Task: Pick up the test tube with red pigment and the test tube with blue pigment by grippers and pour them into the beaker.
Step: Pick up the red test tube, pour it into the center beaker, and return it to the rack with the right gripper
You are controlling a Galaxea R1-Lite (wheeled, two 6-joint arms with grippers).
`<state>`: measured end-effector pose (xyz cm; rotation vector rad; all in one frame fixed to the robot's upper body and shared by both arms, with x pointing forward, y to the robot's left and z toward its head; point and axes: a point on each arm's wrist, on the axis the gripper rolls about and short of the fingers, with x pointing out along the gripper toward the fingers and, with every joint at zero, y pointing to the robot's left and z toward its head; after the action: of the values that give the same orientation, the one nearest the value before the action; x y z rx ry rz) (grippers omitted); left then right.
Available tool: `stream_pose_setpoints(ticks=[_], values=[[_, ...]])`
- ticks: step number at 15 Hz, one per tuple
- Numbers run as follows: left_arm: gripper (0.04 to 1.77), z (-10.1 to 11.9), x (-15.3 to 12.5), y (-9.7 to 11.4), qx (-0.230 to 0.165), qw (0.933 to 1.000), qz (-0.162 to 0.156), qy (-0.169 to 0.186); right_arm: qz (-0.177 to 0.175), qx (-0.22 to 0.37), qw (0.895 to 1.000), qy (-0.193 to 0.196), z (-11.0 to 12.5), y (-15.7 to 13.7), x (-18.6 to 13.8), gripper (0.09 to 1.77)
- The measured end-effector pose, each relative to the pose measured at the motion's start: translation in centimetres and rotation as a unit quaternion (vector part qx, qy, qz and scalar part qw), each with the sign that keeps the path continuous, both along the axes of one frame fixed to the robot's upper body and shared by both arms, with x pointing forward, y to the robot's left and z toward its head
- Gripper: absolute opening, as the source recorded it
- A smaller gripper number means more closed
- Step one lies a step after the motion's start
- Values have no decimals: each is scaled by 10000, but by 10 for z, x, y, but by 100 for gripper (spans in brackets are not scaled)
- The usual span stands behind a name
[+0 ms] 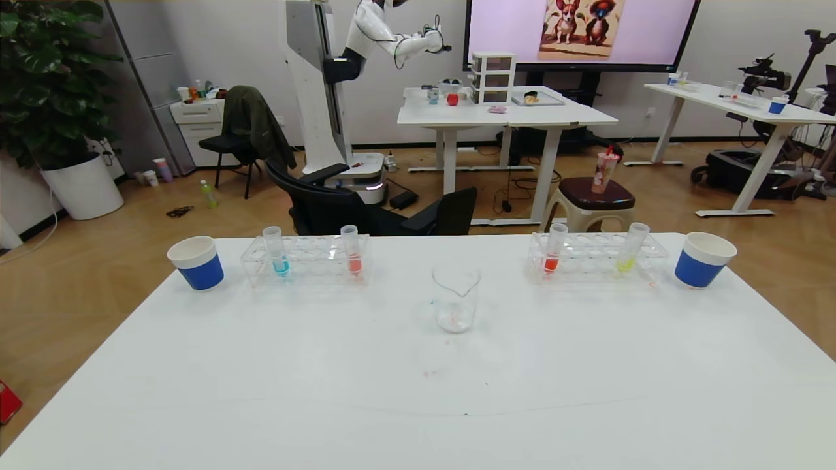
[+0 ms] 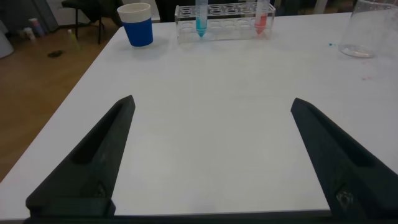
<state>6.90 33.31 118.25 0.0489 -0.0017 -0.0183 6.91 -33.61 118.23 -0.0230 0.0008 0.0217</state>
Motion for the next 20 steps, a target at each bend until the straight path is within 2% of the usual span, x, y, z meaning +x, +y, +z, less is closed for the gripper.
stream_pose_setpoints(ticks=[20], values=[[175, 0, 0, 0, 0, 10000, 1, 0, 1, -4, 10000, 0, 0, 0, 0, 174]])
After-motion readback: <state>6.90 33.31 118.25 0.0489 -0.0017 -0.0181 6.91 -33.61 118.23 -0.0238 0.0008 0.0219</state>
